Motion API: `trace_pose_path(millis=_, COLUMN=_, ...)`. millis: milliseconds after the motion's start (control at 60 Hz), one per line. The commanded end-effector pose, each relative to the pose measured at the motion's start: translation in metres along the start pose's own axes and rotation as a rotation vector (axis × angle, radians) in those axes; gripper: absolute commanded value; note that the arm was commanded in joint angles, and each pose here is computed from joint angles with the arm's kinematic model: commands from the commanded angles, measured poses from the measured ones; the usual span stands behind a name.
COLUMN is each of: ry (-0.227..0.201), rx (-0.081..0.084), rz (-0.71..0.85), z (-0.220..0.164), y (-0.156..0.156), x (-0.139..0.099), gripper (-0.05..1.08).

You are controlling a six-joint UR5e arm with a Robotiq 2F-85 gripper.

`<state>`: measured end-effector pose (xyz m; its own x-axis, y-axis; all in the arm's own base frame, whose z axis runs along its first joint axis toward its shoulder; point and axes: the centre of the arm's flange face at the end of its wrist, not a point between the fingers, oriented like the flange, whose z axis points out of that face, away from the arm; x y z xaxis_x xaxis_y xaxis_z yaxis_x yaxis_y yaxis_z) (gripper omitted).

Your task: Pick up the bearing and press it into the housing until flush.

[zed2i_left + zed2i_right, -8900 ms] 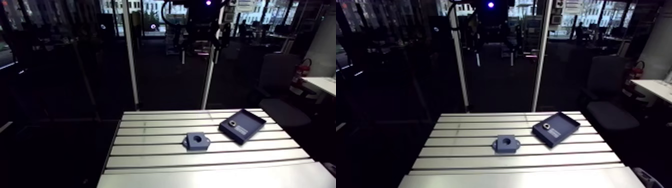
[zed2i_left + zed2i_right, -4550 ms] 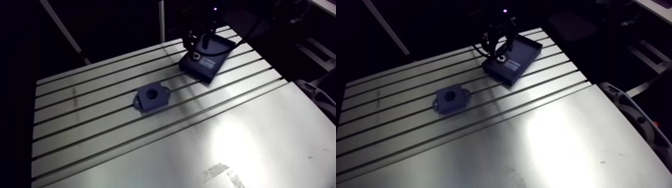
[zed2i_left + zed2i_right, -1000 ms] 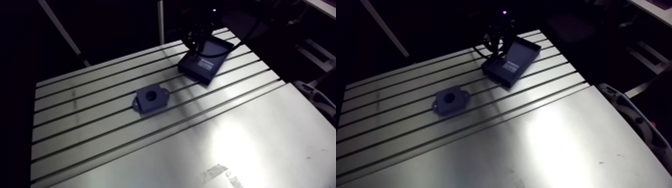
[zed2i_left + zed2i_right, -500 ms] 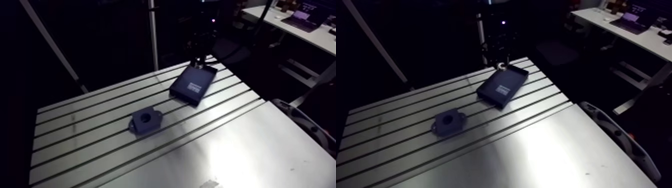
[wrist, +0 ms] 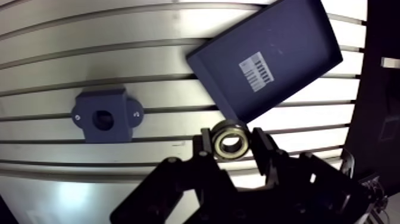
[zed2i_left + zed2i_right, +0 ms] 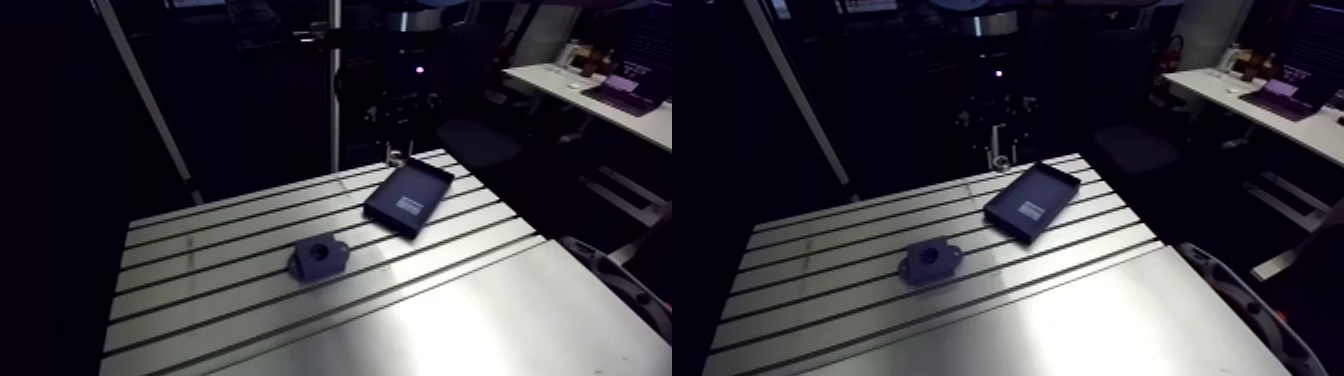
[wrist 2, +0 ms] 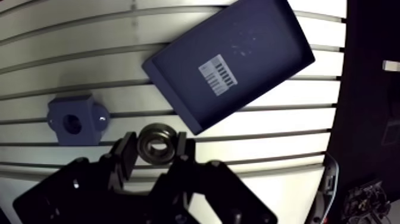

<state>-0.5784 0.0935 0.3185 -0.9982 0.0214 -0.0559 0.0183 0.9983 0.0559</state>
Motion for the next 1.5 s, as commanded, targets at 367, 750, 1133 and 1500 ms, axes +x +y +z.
trace_pose_path(millis=367, ry=-0.001, rx=0.024, rz=-0.073, z=-0.003, y=-0.142, x=-0.033, gripper=0.72)
trace_pose_path(millis=750, ry=0.046, rx=0.019, rz=-0.088, z=0.024, y=-0.144, x=-0.039, gripper=0.72)
trace_pose_path(millis=1133, ry=0.005, rx=0.036, rz=-0.1, z=0.056, y=-0.148, x=-0.036, gripper=0.72)
trace_pose_path(millis=1500, ry=0.023, rx=0.039, rz=-0.103, z=0.079, y=-0.149, x=-0.033, gripper=0.72)
